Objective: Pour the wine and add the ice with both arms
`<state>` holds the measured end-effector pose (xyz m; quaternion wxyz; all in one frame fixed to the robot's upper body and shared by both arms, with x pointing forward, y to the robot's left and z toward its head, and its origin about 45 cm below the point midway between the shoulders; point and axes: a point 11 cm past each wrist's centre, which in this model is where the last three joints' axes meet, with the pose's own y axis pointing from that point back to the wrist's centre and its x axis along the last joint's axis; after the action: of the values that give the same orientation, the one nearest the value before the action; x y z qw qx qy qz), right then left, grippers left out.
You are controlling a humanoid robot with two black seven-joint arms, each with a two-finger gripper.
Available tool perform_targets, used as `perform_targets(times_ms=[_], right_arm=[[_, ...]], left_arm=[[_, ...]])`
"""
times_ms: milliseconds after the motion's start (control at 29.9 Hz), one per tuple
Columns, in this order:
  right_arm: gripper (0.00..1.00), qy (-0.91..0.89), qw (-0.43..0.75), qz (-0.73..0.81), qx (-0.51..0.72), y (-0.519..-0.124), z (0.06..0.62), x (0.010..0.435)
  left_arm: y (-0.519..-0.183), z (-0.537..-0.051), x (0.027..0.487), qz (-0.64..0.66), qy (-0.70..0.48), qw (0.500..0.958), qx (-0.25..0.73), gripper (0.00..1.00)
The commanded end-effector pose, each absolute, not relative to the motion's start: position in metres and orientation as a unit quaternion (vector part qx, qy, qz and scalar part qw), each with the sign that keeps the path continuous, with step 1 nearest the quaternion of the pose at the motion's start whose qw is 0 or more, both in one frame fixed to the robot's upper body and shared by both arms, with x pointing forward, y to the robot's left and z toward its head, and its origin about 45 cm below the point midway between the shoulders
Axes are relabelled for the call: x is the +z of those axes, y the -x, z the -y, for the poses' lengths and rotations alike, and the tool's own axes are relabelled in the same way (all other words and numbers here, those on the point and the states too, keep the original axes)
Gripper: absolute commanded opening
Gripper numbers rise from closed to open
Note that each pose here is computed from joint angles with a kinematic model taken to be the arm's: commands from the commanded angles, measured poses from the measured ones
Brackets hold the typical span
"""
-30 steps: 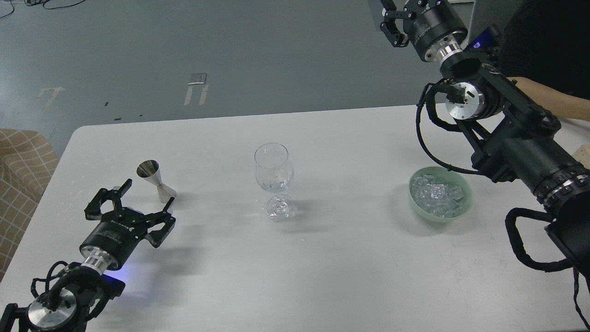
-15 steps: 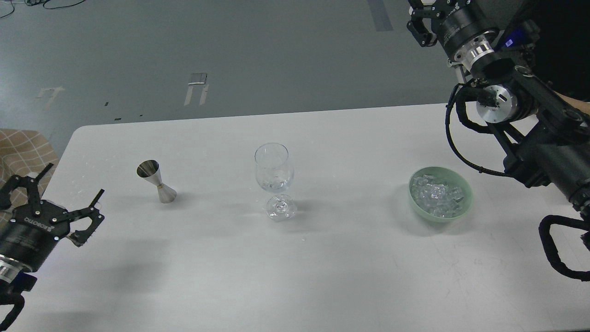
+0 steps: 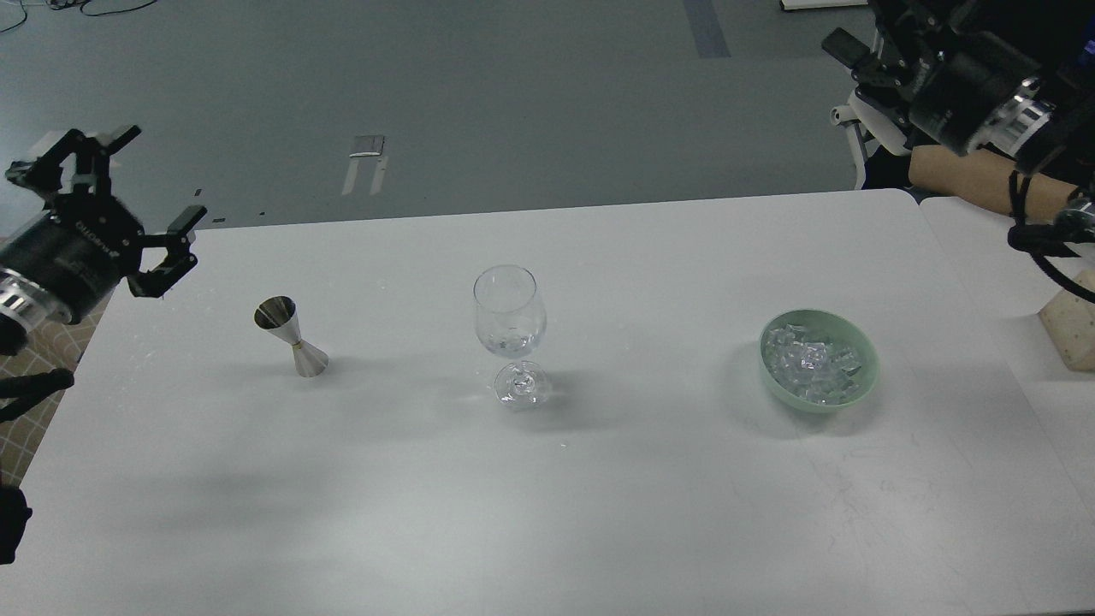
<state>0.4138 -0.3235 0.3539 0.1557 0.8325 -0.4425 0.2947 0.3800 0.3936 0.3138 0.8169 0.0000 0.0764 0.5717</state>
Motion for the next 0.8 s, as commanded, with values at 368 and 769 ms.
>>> perform_targets(times_ms=[368, 769], right_arm=[[1.00, -0.664, 0.408, 0.261, 0.570, -0.318, 0.377, 0.245], [1.00, -0.662, 0.417, 0.298, 0.547, -0.297, 0.380, 0.159]], left_arm=[[-0.416, -0.333, 0.298, -0.050, -0.084, 0.822, 0.561, 0.98], [-0.418, -0.316, 0.289, -0.059, -0.076, 0.826, 0.556, 0.98]])
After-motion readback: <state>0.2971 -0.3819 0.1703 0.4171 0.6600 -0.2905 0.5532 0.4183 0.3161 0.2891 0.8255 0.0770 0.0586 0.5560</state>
